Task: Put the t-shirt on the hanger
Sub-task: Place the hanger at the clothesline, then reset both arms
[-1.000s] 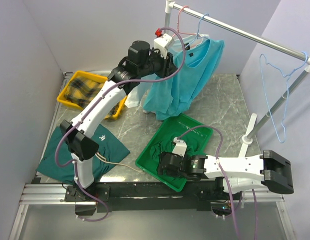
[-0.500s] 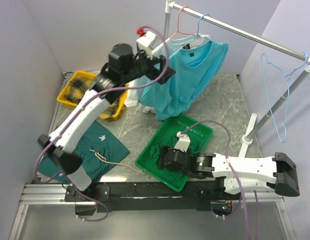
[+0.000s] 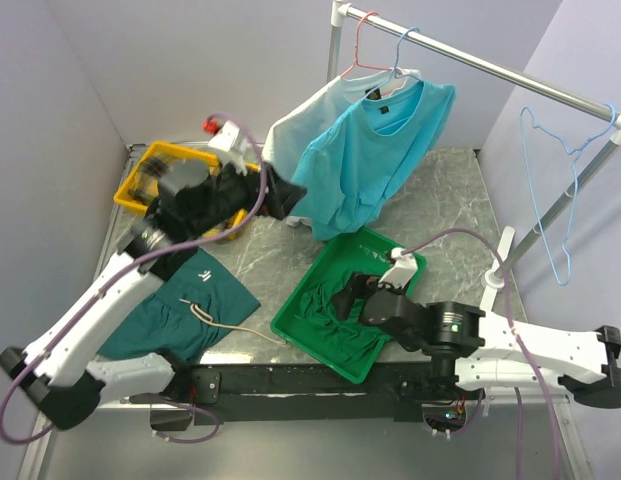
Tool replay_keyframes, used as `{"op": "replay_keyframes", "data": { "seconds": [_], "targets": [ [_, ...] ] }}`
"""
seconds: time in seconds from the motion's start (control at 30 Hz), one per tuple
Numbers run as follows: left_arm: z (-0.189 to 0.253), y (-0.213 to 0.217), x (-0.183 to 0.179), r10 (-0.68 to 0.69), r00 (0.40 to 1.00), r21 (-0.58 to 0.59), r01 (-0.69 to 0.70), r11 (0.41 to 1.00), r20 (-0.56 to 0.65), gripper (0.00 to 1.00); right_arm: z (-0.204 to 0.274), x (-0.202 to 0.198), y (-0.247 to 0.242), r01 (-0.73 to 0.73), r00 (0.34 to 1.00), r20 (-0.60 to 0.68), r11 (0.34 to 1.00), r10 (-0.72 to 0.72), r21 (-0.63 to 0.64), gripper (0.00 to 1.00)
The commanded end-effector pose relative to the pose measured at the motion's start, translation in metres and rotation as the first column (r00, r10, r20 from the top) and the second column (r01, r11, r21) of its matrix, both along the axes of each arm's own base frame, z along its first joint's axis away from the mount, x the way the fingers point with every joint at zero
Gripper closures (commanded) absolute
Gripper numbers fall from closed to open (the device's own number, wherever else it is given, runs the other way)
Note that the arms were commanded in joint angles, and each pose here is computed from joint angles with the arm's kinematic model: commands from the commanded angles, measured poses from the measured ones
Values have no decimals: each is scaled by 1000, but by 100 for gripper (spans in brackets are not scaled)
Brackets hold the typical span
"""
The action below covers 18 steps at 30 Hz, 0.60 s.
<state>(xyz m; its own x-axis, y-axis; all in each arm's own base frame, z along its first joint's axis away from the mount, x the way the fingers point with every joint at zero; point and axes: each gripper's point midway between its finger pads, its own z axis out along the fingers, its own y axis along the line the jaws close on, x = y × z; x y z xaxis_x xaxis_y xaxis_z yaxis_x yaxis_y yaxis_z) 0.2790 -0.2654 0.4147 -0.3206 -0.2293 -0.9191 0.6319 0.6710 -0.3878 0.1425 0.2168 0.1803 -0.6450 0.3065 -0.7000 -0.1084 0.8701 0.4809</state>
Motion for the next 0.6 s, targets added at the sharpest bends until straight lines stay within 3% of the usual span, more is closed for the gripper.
{"op": "replay_keyframes", "data": {
  "seconds": [0.0, 0.17, 0.33, 0.57],
  "targets": [
    [-34, 17, -20, 69, 994, -19, -70, 997, -91, 4, 43, 30, -22, 73, 986, 147, 997, -75, 19, 0],
    [-106, 21, -58, 80, 982, 42, -74, 996, -171, 4, 52, 51, -33, 34, 979, 199, 997, -48, 72, 0],
    [-172, 34, -67, 153, 959, 99, -133, 986, -238, 4, 52, 65, -42, 53, 972, 224, 996, -68, 76, 0],
    [-185, 55, -62, 264, 931, 55, -258, 964, -254, 4, 34, 69, -42, 46, 974, 216, 995, -64, 88, 0]
  ]
}}
